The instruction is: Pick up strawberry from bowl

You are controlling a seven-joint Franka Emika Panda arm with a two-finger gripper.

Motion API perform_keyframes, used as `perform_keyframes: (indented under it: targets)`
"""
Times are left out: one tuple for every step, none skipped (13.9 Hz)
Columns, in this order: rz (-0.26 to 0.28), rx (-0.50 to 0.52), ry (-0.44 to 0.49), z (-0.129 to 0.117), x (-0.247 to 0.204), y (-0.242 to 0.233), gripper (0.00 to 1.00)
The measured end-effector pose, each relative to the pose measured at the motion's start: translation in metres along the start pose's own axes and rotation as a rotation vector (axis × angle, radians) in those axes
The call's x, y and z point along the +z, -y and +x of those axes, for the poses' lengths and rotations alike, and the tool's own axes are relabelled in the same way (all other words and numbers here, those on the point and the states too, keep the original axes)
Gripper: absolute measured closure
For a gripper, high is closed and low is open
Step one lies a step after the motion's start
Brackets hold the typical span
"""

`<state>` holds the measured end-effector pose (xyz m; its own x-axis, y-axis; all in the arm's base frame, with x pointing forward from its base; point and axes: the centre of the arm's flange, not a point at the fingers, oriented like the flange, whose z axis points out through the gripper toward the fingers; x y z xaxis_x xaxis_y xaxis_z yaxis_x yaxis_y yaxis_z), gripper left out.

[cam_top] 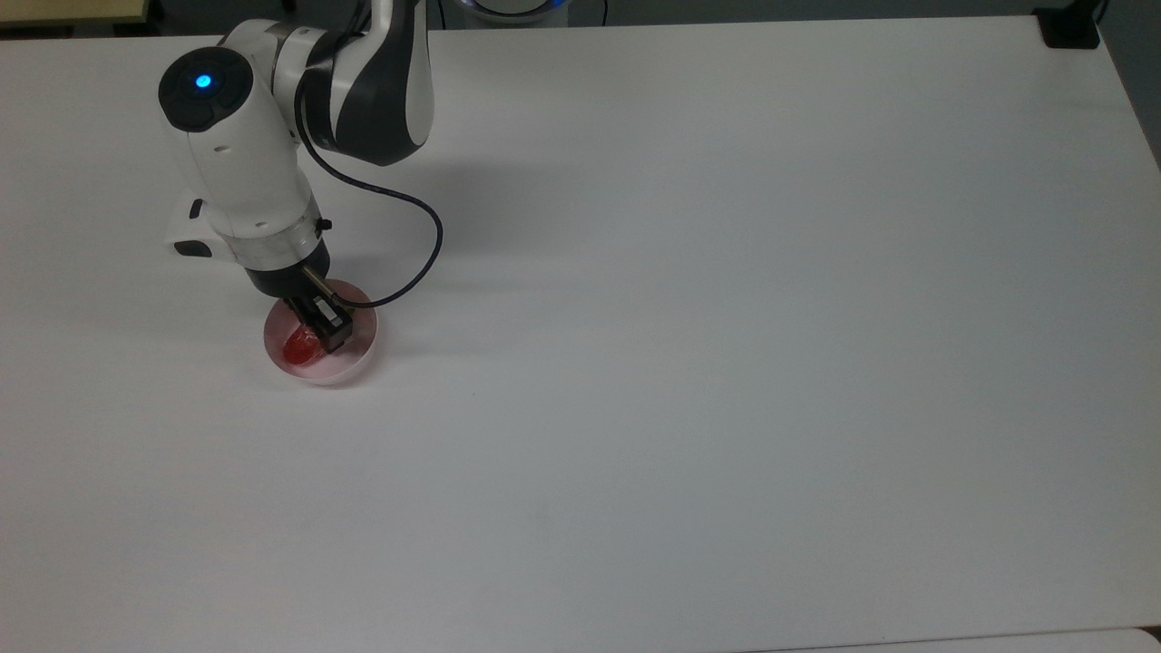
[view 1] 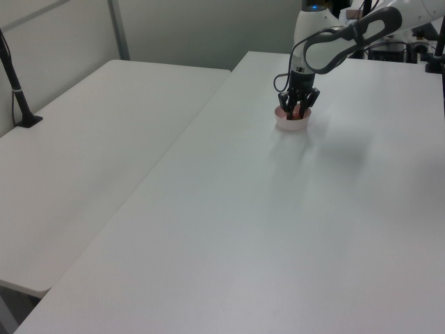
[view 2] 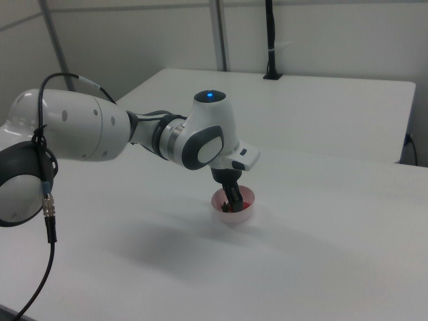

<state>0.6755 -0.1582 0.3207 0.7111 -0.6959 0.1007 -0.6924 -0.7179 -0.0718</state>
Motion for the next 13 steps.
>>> perform_keyframes:
  targets:
    - [0.001,0.001,-0.002,0.001,-0.001,0.0,0.61]
    - [0.004,0.001,-0.007,0.002,-0.004,0.001,0.61]
    - [0.009,0.0,-0.016,0.003,-0.01,0.002,0.61]
    - [0.014,-0.001,-0.024,0.003,-0.017,0.003,0.61]
    - [0.018,-0.004,-0.027,0.002,-0.025,0.006,0.61]
    - [0.019,-0.011,-0.024,-0.001,-0.034,0.009,0.61]
    - [0.019,-0.021,-0.015,-0.006,-0.047,0.014,0.61]
    - [0.016,-0.031,-0.006,-0.012,-0.065,0.019,0.61]
    - [0.01,-0.04,0.005,-0.016,-0.076,0.019,0.61]
    - [-0.004,-0.066,0.024,-0.021,-0.087,0.018,0.61]
    - [-0.02,-0.109,0.049,-0.025,-0.095,0.015,0.61]
    - [-0.043,-0.187,0.092,-0.031,-0.102,0.009,0.61]
    - [-0.06,-0.261,0.131,-0.033,-0.105,0.001,0.61]
